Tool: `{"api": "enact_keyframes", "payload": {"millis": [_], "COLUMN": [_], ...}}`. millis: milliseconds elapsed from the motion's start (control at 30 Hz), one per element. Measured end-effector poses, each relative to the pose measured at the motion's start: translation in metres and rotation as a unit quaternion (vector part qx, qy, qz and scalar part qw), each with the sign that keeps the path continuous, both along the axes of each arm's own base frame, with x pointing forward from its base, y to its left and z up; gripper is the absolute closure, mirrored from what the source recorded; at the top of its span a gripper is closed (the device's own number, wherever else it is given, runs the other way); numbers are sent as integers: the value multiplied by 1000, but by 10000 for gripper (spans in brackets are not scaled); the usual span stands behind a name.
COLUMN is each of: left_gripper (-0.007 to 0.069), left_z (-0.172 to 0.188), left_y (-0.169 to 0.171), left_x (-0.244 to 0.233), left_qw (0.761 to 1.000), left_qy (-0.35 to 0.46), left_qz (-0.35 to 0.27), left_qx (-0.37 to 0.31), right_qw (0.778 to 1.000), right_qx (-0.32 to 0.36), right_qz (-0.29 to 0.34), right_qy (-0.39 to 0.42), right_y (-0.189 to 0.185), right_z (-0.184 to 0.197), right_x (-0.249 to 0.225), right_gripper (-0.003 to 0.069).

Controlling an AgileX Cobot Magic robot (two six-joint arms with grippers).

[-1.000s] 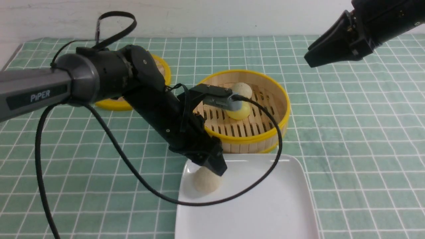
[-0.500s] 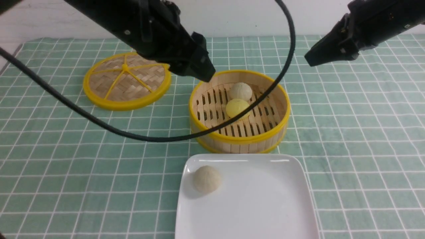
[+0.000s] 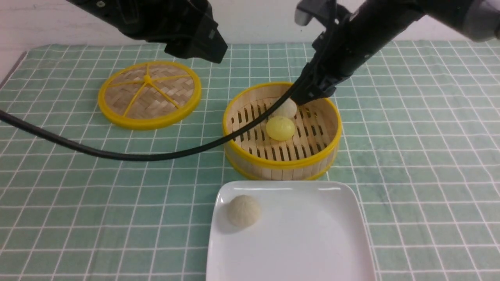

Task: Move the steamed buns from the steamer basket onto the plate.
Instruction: Use the right arm to grab the steamed stuffed bun that is closest to it

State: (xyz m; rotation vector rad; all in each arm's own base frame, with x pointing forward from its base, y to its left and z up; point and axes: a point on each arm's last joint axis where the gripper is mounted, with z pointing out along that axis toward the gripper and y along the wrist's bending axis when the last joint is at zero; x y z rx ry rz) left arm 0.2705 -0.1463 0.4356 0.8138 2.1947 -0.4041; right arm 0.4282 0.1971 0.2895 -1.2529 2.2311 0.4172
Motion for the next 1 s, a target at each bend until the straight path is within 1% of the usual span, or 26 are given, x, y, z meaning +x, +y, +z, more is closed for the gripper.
{"api": "enact_keyframes", "payload": {"millis": [167, 367, 533, 667, 900, 1000], "left_gripper": [156, 158, 158, 158, 158, 158], "left_z": [1, 0, 0, 0, 0, 0], "left_y": [0, 1, 1, 2, 2, 2], "left_x": [-1, -1, 0, 0, 0, 0], "left_qw": [1000, 1000, 1000, 1000, 1000, 1000], "left_qy": [0, -1, -3, -4, -3, -4], "left_qz": [0, 0, 2, 2, 2, 3], "left_qx": [0, 2, 8, 9, 9, 10], "right_qw": [1000, 1000, 1000, 1000, 1000, 1000], "right_qx": [-7, -9, -11, 3, 14, 16], "right_qz": [-6, -13, -13, -15, -8, -8], "right_qy": [13, 6, 6, 7, 7, 14], "right_y": [6, 9, 9, 11, 13, 15], "right_z": [-30, -49, -53, -51, -51, -60], "right_x": [13, 23, 25, 25, 25, 27], "right_gripper": [309, 309, 293, 277, 274, 274]}}
